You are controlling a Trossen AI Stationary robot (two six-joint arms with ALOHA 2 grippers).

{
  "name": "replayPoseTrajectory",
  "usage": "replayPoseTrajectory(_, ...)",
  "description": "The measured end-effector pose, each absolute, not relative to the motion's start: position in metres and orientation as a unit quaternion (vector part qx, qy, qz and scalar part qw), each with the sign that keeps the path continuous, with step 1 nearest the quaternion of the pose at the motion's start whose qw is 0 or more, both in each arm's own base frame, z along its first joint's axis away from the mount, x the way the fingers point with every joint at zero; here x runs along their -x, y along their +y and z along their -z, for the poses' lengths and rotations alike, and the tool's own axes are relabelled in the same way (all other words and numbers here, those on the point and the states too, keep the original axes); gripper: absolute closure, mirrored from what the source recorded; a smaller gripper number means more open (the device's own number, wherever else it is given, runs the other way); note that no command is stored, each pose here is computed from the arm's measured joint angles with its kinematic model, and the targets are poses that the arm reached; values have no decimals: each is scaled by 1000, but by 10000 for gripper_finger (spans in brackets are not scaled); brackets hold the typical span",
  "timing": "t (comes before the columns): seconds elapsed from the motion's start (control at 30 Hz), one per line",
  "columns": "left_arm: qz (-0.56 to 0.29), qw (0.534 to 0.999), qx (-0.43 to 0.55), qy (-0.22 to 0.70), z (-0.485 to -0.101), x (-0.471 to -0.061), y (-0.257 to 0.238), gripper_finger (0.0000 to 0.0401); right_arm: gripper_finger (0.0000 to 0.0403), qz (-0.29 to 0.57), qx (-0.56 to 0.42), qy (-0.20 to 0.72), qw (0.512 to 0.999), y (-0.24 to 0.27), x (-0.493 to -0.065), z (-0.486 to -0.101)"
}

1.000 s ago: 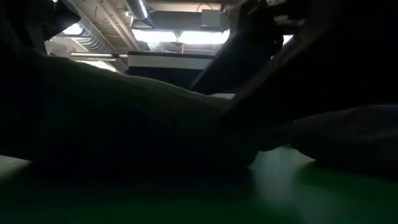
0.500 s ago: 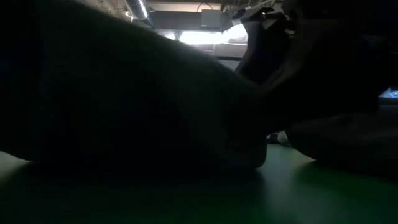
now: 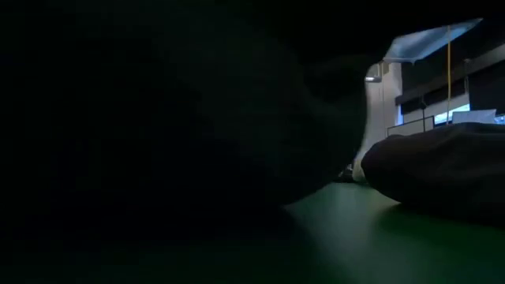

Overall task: Fold laundry
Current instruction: Fold the green polo shirt

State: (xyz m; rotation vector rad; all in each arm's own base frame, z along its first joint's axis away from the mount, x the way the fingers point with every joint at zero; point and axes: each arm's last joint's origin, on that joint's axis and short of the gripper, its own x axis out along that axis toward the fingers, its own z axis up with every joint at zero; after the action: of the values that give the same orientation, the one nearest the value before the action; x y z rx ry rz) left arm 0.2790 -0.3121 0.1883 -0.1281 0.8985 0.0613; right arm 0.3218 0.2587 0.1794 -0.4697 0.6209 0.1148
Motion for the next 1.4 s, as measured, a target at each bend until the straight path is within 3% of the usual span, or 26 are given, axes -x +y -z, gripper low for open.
replayPoseTrajectory(0.7,49,890,116,439,-202,-283,-328,389,399,-151,203,318,914,262,-320,-184)
replayPoseTrajectory(0.9,72,922,41,378,-230,-278,-342,389,400,-188,165,283,926,244,-331,-211)
replayPoseTrajectory(1.13,4,923,73,378,-205,-250,-339,389,401,-246,104,266,926,207,-362,-214)
replayPoseTrajectory(1.4,-41,944,99,313,-220,-212,-318,389,401,-223,80,254,938,172,-383,-215)
